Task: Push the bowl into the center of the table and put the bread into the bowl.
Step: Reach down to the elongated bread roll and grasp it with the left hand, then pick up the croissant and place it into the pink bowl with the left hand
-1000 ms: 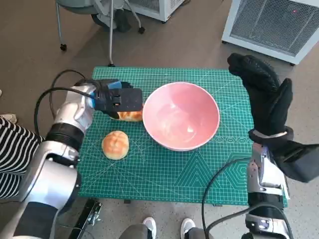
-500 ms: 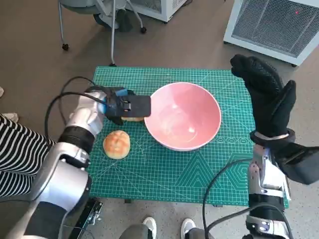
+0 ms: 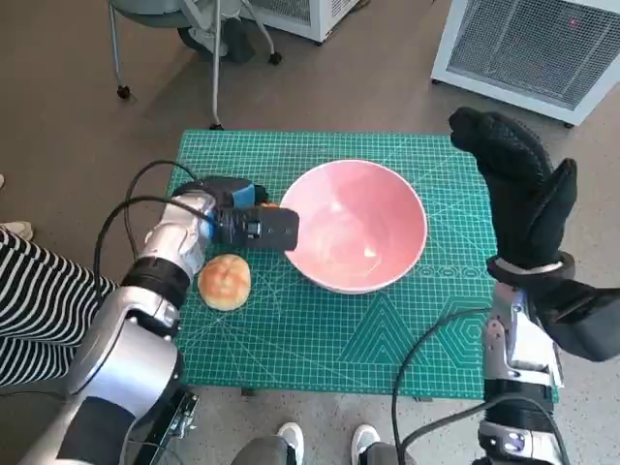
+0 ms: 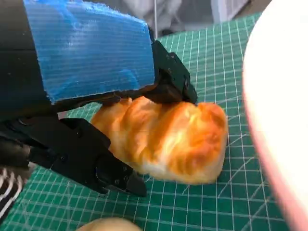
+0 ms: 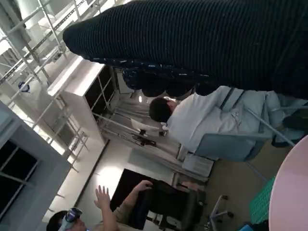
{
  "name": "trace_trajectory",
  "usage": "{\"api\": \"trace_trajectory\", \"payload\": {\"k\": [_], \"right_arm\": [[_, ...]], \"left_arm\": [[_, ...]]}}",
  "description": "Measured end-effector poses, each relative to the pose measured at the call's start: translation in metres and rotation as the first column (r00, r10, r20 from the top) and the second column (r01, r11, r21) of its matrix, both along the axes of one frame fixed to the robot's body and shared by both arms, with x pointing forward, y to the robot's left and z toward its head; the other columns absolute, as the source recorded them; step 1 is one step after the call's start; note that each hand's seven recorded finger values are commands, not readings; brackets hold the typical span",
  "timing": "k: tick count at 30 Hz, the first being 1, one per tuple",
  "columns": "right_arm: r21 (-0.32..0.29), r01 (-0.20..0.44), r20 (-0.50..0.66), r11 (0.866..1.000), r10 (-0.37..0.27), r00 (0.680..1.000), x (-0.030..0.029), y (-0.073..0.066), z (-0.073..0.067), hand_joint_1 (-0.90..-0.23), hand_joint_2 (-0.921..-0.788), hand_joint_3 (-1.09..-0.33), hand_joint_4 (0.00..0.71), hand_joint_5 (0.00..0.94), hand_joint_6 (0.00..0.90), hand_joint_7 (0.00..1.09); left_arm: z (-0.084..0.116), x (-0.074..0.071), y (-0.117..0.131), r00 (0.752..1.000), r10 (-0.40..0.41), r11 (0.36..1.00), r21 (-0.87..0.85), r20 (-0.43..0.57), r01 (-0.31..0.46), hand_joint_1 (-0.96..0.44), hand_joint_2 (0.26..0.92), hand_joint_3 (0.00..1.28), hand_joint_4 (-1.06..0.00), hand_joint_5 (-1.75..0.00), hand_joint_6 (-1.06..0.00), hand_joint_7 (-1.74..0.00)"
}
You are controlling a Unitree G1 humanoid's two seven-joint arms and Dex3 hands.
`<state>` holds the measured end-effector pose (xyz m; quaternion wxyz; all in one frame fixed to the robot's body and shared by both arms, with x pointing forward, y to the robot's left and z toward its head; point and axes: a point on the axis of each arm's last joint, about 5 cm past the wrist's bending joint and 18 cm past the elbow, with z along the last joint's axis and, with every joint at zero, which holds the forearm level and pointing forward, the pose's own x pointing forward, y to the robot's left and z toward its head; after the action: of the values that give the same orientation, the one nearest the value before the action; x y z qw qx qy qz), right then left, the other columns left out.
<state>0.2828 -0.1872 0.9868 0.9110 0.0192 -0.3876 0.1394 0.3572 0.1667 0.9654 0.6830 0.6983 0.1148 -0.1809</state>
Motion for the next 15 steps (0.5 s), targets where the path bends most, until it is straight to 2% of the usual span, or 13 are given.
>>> {"api": "trace_trajectory", "payload": {"k": [5,15], "right_arm": [[0.000,0.000,-0.001,1.000,0.000,1.000,-0.0001,0.0002,-0.0002,-0.736,-0.921,-0.629,0.195,0.000,0.158,0.31],[0.001,0.000,-0.003,1.000,0.000,1.000,-0.0006,0.0002,-0.0010,-0.738,-0.921,-0.627,0.196,0.000,0.155,0.31]], "left_arm": [[-0.0062,-0.0026,0.0011,0.999,-0.029,0.999,0.028,0.037,0.028,0.00,0.918,0.08,-0.68,-1.23,-0.60,-1.10],[-0.0076,-0.0037,0.0060,0.996,-0.041,0.997,0.064,0.080,0.036,0.00,0.920,0.07,-0.70,-1.24,-0.63,-1.08]]}}
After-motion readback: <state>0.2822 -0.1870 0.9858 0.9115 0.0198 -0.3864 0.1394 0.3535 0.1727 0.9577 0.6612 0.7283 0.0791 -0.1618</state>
